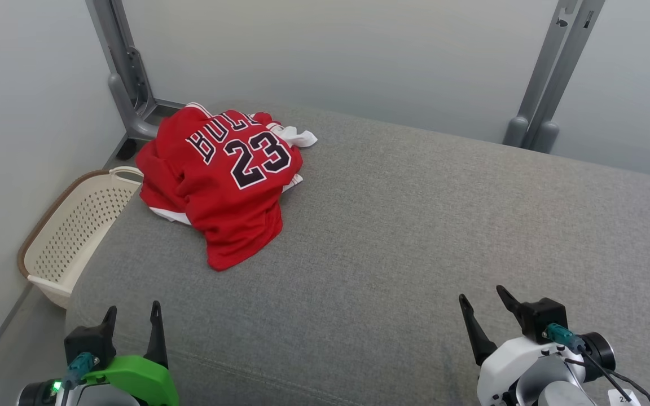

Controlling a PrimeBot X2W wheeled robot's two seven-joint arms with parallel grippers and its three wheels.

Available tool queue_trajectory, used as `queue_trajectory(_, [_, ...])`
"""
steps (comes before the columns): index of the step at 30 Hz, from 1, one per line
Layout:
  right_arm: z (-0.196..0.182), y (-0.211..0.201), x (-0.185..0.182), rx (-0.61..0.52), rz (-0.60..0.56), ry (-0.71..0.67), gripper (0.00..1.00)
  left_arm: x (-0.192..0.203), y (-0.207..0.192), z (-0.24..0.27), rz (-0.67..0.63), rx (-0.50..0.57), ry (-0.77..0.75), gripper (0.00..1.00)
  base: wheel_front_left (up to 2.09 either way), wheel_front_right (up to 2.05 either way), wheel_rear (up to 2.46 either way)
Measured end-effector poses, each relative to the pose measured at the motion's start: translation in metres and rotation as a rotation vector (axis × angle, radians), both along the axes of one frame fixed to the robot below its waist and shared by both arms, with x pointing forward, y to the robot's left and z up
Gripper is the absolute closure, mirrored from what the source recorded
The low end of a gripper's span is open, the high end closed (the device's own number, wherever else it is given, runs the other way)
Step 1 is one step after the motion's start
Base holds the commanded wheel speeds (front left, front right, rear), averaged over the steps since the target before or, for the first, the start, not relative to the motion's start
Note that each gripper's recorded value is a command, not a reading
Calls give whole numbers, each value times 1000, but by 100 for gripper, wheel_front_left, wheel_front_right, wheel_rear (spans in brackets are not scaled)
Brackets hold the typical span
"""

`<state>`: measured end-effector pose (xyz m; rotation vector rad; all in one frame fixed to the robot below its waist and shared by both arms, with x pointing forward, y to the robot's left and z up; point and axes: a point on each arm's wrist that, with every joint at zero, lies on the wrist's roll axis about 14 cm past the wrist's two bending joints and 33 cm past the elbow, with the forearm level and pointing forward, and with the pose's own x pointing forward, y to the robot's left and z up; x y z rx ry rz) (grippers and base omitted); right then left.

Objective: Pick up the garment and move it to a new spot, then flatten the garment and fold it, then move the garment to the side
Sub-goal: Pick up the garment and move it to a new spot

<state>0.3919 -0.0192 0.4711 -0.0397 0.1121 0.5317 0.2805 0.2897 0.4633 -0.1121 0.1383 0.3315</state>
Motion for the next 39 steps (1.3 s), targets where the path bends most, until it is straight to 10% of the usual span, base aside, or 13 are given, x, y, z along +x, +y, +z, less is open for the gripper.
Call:
queue_trajectory(11, [-4, 2, -1, -3, 8, 8, 0, 15, -9, -4, -50, -38, 64, 0, 0, 0, 0])
queue_trajectory(39, [-58, -33, 43, -138, -68, 131, 0, 209, -1, -29, -103, -109, 656, 0, 0, 0, 0])
